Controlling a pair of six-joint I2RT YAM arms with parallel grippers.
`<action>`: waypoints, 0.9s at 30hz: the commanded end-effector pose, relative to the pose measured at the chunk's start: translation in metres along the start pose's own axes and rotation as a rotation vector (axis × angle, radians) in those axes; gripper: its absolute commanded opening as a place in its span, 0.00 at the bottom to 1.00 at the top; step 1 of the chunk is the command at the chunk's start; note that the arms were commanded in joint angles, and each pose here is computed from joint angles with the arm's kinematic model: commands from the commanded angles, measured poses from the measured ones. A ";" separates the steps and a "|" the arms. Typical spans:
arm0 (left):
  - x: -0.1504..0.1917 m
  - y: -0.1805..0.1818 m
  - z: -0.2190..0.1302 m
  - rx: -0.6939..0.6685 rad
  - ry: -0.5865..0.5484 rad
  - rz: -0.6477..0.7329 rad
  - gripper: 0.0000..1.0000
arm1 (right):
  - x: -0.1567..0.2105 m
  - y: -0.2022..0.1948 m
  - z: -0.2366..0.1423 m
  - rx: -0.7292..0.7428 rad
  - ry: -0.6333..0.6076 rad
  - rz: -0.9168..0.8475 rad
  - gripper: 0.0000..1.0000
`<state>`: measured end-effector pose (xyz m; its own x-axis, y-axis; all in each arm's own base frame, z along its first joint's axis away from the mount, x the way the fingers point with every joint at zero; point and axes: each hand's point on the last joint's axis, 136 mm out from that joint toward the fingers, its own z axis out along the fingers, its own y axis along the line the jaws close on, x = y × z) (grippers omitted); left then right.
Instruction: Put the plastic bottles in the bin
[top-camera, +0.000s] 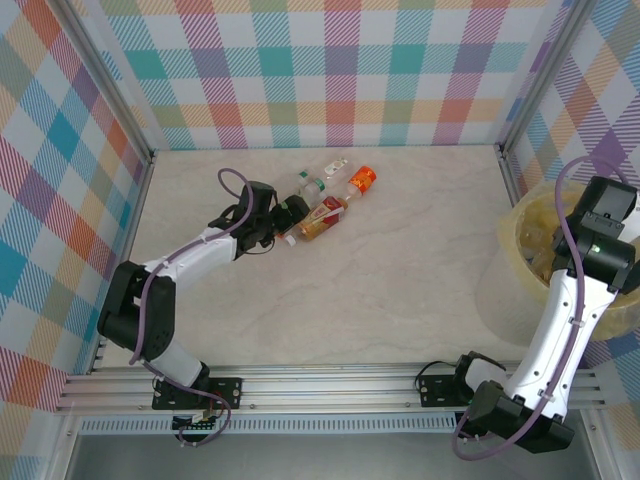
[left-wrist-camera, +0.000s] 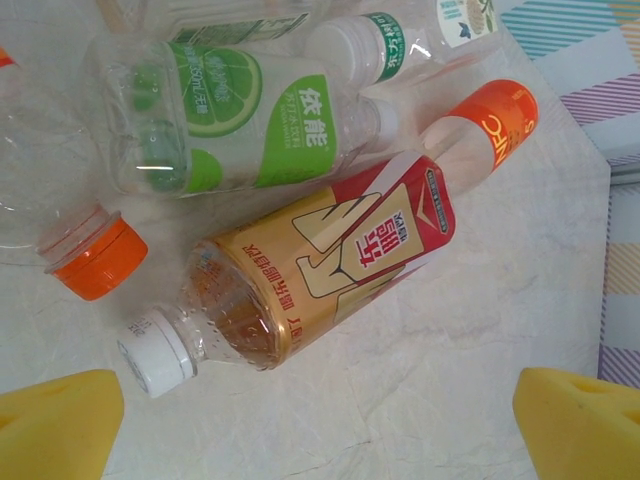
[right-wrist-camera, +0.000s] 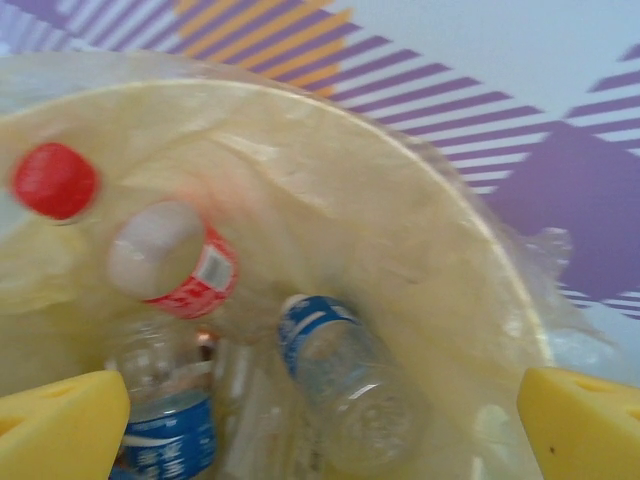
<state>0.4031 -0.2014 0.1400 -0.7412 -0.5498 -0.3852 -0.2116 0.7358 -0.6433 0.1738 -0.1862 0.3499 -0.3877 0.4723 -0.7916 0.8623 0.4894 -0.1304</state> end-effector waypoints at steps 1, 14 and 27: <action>-0.004 -0.004 0.004 0.013 -0.001 0.005 1.00 | -0.012 0.032 -0.022 -0.233 -0.043 0.073 1.00; -0.003 0.005 0.004 -0.021 -0.011 -0.001 1.00 | -0.014 0.136 -0.095 -0.945 -0.049 0.144 1.00; -0.004 0.015 0.000 -0.053 -0.034 -0.018 1.00 | 0.014 0.218 -0.175 -1.360 -0.034 -0.020 1.00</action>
<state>0.4049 -0.1971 0.1316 -0.7334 -0.5564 -0.3907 -0.2339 0.7461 -0.6234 0.2887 0.0346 0.4031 -0.3818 0.4750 -0.7929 -0.0588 0.8436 0.5337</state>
